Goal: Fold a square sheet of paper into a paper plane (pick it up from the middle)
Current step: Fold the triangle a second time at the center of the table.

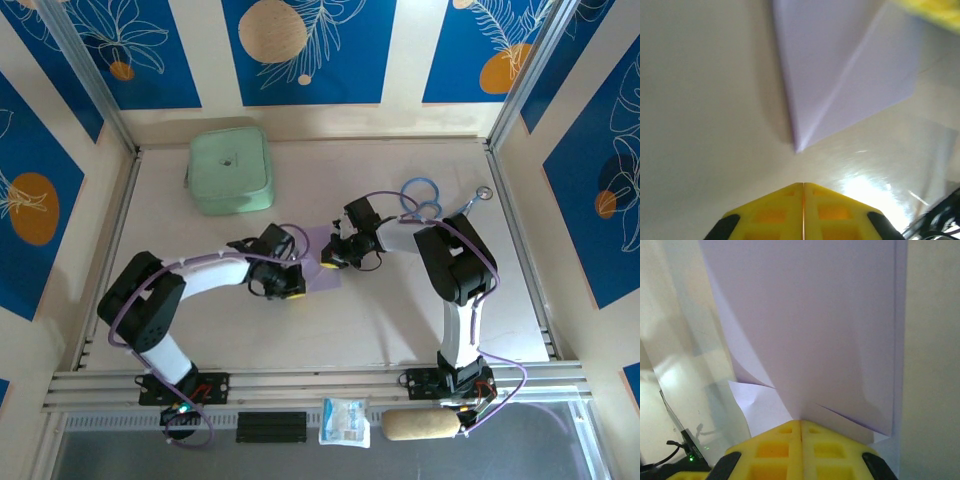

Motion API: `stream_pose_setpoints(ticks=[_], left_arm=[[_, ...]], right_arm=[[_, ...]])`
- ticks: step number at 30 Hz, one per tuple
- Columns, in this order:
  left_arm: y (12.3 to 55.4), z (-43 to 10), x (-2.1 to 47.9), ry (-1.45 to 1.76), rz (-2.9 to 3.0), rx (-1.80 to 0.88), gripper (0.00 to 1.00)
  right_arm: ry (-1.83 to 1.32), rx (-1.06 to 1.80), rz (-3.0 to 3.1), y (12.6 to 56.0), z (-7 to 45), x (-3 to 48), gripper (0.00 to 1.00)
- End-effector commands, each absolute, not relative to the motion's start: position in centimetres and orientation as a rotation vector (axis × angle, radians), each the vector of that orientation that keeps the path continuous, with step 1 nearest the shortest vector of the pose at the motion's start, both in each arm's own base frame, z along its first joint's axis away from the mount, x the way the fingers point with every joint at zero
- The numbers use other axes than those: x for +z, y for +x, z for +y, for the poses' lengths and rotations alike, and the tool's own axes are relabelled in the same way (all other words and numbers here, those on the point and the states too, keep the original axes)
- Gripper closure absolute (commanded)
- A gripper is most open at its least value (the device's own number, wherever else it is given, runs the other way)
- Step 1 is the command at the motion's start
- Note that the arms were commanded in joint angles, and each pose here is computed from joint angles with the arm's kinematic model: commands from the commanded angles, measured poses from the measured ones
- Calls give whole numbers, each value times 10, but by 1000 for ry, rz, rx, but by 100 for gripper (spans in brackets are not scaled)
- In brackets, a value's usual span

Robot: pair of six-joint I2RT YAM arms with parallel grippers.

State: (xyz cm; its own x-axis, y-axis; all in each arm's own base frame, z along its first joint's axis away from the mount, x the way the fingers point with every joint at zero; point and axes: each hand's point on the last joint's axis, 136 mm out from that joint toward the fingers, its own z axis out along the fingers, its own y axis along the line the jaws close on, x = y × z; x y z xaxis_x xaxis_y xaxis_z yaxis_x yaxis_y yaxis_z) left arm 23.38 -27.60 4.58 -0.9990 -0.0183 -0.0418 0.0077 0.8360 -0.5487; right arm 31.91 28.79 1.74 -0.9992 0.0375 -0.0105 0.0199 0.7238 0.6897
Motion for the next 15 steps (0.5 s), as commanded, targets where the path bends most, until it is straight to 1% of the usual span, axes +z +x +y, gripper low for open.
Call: stream_pose_setpoints(ticks=[1,3,6,8,11,15], left_arm=[[264,-283,89,15,2824,-900,85],[280,-282,95,-18,2778,-888,83],[301,-284,95,-90,2737,-901,80],[310,-289,94,-111,2718,-932,81],[318,-297,85,-92,2732,-929,83],[324,-299,69,-104,2753,-898,86]], right_arm=[[107,1158,2881,322,289,45,95],[169,1132,2874,325,285,56,88],[316,1043,2891,323,271,58,80],[406,1020,2896,319,263,56,78],[484,1003,2888,313,255,58,70],[543,969,2894,309,250,56,65]])
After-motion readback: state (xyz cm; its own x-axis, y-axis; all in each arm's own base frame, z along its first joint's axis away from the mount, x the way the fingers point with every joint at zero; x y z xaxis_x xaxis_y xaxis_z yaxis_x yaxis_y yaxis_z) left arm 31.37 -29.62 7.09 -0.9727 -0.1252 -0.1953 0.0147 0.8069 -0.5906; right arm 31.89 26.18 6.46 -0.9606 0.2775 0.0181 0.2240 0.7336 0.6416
